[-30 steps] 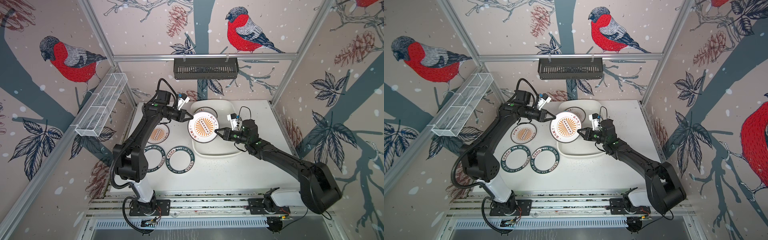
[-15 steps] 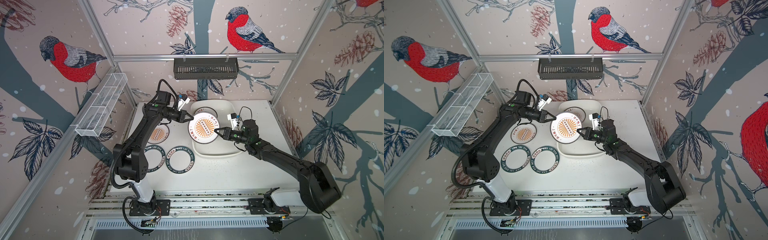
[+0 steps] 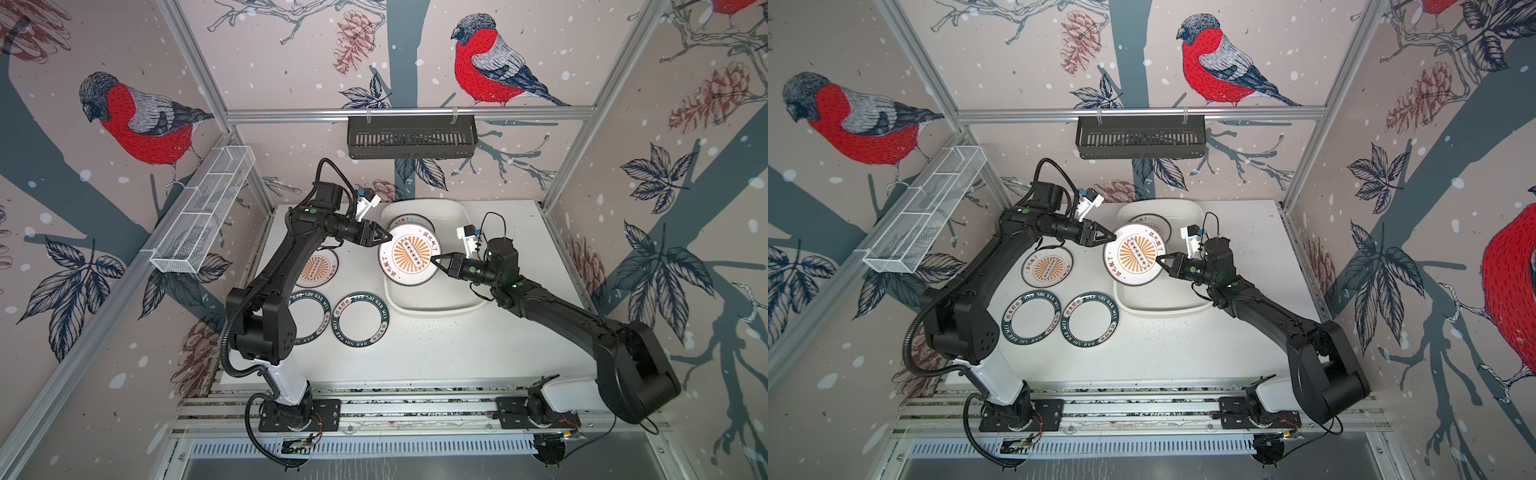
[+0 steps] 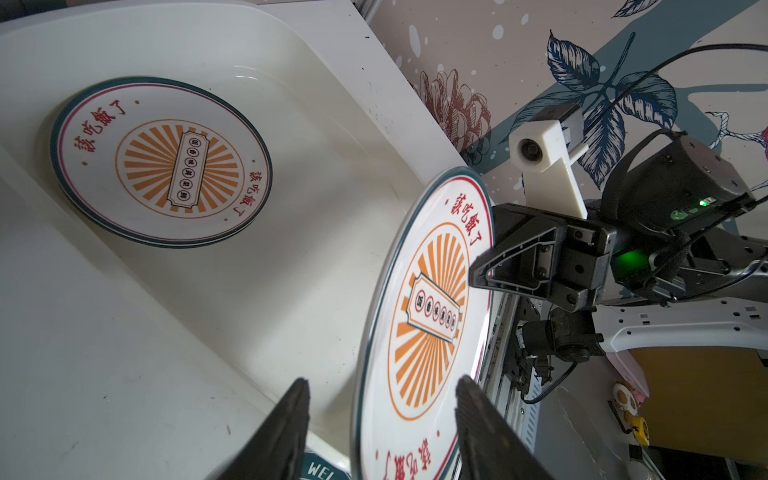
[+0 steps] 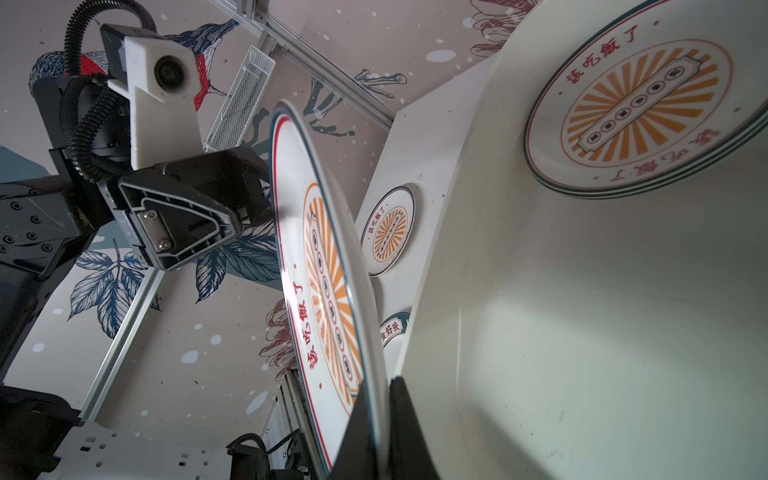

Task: Place the plates into the plastic bin on the countertop
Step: 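Lower the plate into the bin with the right gripper while the left arm withdraws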

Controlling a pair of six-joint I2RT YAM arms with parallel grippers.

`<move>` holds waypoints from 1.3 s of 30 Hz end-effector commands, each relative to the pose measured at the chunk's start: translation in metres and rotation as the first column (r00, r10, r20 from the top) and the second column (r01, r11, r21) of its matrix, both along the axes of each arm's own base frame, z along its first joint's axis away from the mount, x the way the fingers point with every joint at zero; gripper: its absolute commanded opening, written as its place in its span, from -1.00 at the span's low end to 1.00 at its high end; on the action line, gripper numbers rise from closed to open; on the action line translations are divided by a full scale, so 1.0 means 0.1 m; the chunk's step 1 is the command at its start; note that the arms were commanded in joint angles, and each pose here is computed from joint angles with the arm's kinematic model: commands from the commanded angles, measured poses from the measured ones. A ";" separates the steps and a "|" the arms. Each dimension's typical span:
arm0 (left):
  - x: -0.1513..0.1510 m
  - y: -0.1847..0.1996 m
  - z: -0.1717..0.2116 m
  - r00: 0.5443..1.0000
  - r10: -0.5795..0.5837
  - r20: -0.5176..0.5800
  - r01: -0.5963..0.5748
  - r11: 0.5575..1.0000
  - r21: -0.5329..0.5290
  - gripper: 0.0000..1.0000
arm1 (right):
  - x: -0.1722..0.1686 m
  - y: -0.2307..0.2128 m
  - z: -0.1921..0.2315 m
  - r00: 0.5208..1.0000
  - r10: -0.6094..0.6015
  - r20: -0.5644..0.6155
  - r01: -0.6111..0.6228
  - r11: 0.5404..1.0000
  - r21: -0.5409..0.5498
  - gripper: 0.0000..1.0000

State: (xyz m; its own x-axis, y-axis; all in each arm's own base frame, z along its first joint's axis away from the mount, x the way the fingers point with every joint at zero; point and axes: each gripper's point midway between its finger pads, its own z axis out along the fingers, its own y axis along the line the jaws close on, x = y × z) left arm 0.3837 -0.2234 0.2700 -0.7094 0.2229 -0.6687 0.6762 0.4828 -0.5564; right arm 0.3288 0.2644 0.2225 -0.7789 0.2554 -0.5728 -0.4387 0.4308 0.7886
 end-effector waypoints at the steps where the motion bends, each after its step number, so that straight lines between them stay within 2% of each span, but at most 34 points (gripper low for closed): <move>1: 0.03 0.04 0.10 0.998 0.021 0.054 -0.022 1.000 0.015 0.33 | 0.04 -0.05 0.09 0.999 0.009 0.045 -0.010 1.000 0.003 -0.96; 4: 0.07 0.11 0.16 0.994 0.054 0.093 -0.060 0.996 0.059 0.43 | 0.09 -0.15 0.04 1.000 0.003 0.028 -0.002 1.000 -0.022 -0.96; 11: 0.11 0.38 0.46 0.963 0.108 0.246 -0.144 0.980 0.135 0.50 | 0.29 -0.51 -0.15 0.998 -0.052 -0.024 0.049 0.993 -0.104 -0.97; 16: 0.02 0.60 0.63 0.924 0.126 0.361 -0.203 0.962 0.183 0.56 | 0.38 -0.58 -0.32 0.997 -0.048 -0.063 0.034 0.978 -0.207 -0.96; 20: -0.12 0.75 0.64 0.888 0.170 0.428 -0.262 0.950 0.167 0.69 | 0.42 -0.55 -0.49 0.994 -0.037 -0.105 0.010 0.969 -0.246 -0.96; 25: -0.30 0.82 0.52 0.874 0.196 0.445 -0.291 0.944 0.156 0.76 | 0.44 -0.51 -0.77 0.983 -0.038 -0.178 -0.016 0.955 -0.296 -0.96; 30: -0.36 0.83 0.46 0.875 0.210 0.436 -0.299 0.943 0.145 0.76 | 0.45 -0.37 -1.00 0.973 -0.024 -0.231 -0.068 0.922 -0.382 -0.96; 39: -0.37 0.81 0.41 0.881 0.208 0.424 -0.289 0.948 0.136 0.76 | 0.49 -0.27 -1.30 0.950 -0.028 -0.311 -0.101 0.914 -0.392 -0.96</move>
